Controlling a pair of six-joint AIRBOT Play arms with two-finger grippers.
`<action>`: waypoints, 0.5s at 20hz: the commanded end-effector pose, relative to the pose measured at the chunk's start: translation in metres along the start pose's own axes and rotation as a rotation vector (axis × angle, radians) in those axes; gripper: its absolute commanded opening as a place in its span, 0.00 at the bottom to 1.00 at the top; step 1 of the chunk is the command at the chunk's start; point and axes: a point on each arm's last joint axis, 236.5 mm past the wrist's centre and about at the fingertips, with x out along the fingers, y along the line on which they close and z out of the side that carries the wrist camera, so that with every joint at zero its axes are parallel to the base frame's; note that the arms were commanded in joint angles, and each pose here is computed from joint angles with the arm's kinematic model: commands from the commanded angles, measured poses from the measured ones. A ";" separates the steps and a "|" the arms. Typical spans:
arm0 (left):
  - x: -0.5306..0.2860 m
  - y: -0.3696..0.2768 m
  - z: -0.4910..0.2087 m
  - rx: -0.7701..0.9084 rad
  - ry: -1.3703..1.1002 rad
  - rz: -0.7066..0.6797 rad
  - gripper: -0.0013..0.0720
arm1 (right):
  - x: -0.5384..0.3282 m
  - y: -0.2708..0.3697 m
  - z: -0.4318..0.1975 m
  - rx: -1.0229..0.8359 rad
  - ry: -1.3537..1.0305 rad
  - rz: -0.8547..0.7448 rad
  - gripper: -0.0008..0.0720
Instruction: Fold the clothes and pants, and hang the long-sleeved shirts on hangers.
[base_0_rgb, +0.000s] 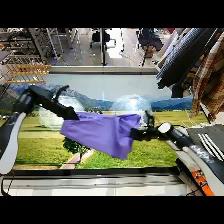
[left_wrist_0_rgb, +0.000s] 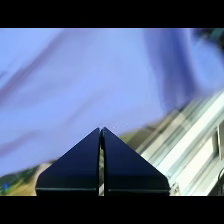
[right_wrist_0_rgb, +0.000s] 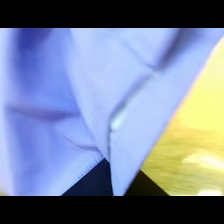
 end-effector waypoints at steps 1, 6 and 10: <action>0.055 0.004 -0.009 -0.009 0.049 0.011 0.04 | -0.084 -0.072 0.038 -0.069 -0.065 -0.366 0.03; 0.145 0.021 -0.009 -0.055 0.081 0.043 0.04 | -0.122 -0.054 0.069 -0.123 -0.130 -0.394 0.03; 0.137 0.016 0.007 -0.083 0.045 0.047 0.04 | -0.104 0.043 0.082 -0.297 -0.196 -0.271 0.03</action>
